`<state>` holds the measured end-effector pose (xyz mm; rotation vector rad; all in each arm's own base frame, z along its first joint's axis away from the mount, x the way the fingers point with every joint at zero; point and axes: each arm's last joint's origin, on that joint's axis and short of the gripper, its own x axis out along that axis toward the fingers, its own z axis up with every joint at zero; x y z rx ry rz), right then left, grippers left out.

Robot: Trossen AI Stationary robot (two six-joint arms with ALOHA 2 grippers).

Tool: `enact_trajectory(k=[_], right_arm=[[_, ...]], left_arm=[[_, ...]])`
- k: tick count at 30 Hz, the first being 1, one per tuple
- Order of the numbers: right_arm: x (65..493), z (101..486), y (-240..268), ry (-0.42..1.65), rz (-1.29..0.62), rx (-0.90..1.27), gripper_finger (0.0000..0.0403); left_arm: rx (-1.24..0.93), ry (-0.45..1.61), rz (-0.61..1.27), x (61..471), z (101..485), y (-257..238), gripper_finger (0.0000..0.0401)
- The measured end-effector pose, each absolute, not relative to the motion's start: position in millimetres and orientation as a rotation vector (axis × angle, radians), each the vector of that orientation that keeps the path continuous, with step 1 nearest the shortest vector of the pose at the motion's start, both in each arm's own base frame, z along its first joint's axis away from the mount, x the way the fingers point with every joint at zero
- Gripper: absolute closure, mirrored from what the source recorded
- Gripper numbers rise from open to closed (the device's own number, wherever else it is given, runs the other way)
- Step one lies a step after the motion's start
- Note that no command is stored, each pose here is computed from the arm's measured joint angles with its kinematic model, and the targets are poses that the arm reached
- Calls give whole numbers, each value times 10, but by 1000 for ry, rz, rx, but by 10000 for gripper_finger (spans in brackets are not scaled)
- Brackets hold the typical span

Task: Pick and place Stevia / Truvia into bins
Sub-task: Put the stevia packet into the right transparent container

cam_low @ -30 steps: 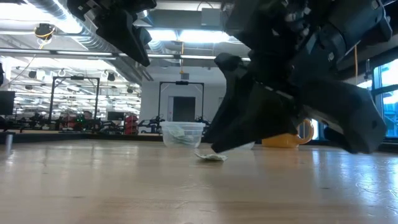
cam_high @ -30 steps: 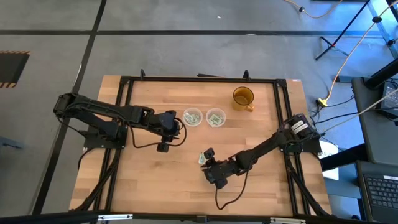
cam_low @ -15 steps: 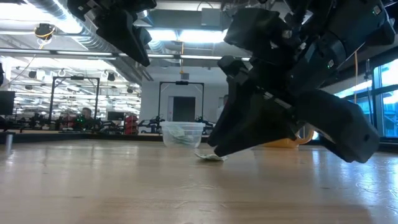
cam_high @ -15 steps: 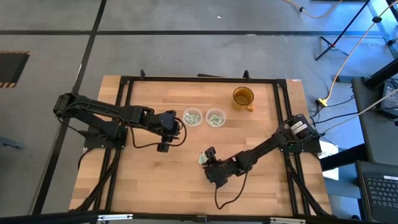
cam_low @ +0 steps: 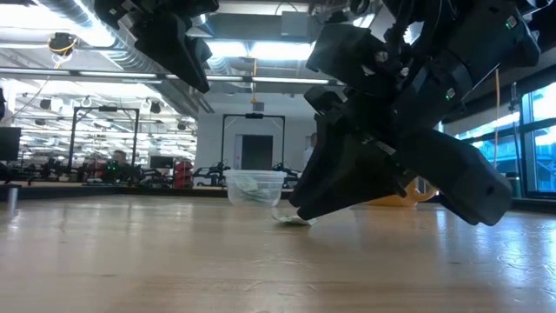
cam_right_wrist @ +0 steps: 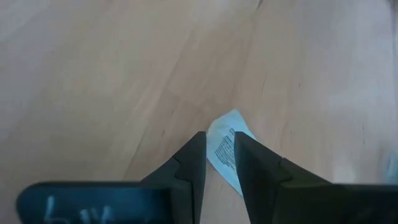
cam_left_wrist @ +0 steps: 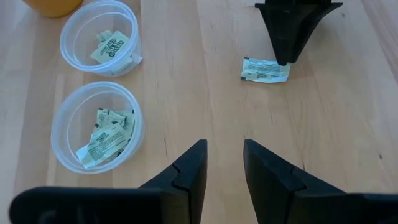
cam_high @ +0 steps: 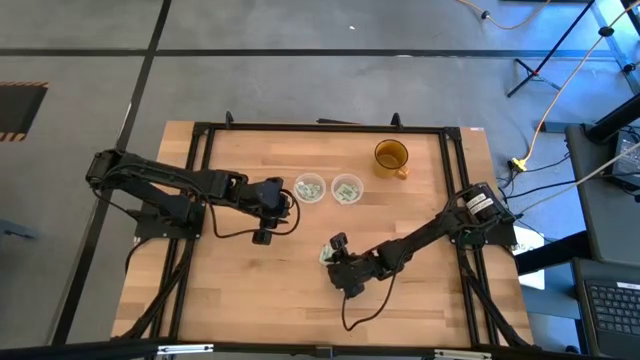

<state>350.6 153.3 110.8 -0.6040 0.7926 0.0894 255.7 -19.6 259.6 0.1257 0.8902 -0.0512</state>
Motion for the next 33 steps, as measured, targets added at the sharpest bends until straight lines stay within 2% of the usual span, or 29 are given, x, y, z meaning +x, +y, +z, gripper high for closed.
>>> enact_trajectory(k=[13,26,33], right_arm=[[3521,1115,1542,773,84,-568,315],[3533,899,1533,821,34,-637,315],[3516,864,1457,883,-6,-529,328]], left_arm=[[142,890,-18,2557,2597,-186,302],[141,885,-17,2561,2600,-186,301],[140,871,-16,2571,2608,-186,301]])
